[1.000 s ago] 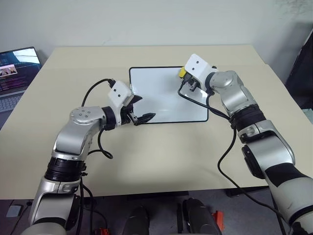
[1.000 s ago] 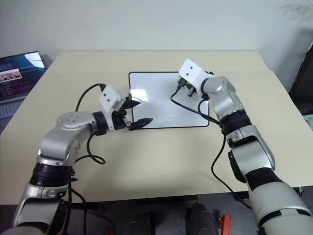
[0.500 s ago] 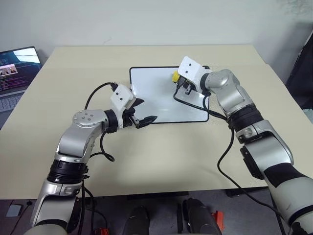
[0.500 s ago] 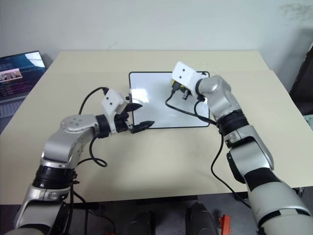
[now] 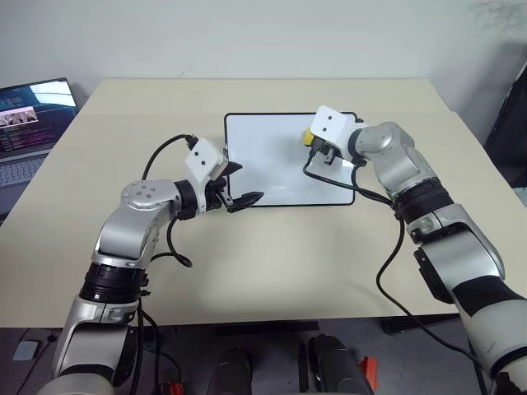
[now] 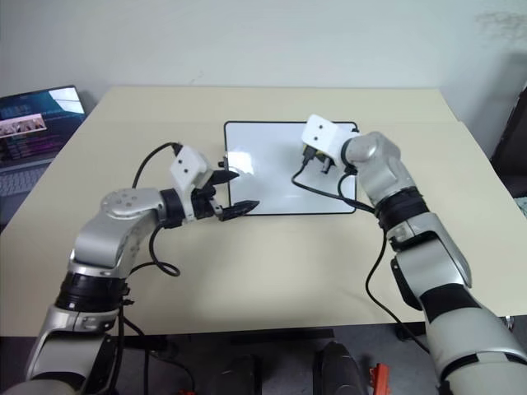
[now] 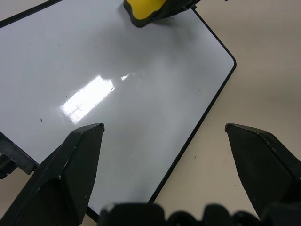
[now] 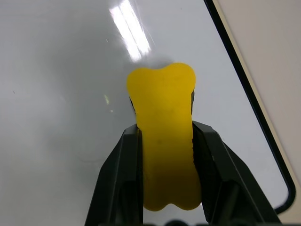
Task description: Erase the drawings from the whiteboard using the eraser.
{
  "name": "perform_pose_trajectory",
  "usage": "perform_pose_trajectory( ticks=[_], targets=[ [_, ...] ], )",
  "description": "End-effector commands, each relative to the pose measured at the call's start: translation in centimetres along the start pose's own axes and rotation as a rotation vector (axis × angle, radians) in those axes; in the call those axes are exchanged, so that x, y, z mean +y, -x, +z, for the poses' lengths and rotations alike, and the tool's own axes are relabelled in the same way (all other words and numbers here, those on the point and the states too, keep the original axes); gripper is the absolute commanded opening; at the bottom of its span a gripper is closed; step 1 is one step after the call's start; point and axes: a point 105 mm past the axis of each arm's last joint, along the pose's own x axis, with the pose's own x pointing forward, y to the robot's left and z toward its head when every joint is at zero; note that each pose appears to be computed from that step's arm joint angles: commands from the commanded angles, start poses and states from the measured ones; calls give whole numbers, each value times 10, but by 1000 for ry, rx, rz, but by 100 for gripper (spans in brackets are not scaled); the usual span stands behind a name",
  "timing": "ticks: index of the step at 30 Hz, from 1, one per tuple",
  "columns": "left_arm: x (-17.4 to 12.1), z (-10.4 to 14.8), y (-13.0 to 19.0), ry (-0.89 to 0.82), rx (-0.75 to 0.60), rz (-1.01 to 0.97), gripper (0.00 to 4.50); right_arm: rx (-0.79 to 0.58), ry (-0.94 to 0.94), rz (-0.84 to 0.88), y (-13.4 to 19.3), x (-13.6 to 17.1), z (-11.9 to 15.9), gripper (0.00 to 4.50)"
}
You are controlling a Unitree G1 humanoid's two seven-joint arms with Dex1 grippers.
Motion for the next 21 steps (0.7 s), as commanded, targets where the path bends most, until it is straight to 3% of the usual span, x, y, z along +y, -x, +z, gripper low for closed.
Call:
perform_pose_trajectory(
  ticks=[1, 11, 15, 17, 21],
  targets=[
    [5, 15, 3, -54, -33, 9, 450, 155, -18, -16, 6, -2, -50, 110],
    [5, 14, 6, -52, -23, 13, 450, 241, -17, 22, 26, 4, -92, 110],
    [2, 11, 6, -43, -22, 15, 450, 232, -13, 21, 29, 5, -90, 110],
    [-1, 8, 8, -40, -19, 17, 450, 160, -27, 13, 32, -2, -69, 110],
    [-1, 6, 14, -41, -7, 27, 450, -82, -37, 3, 45, -15, 12, 110]
  ],
)
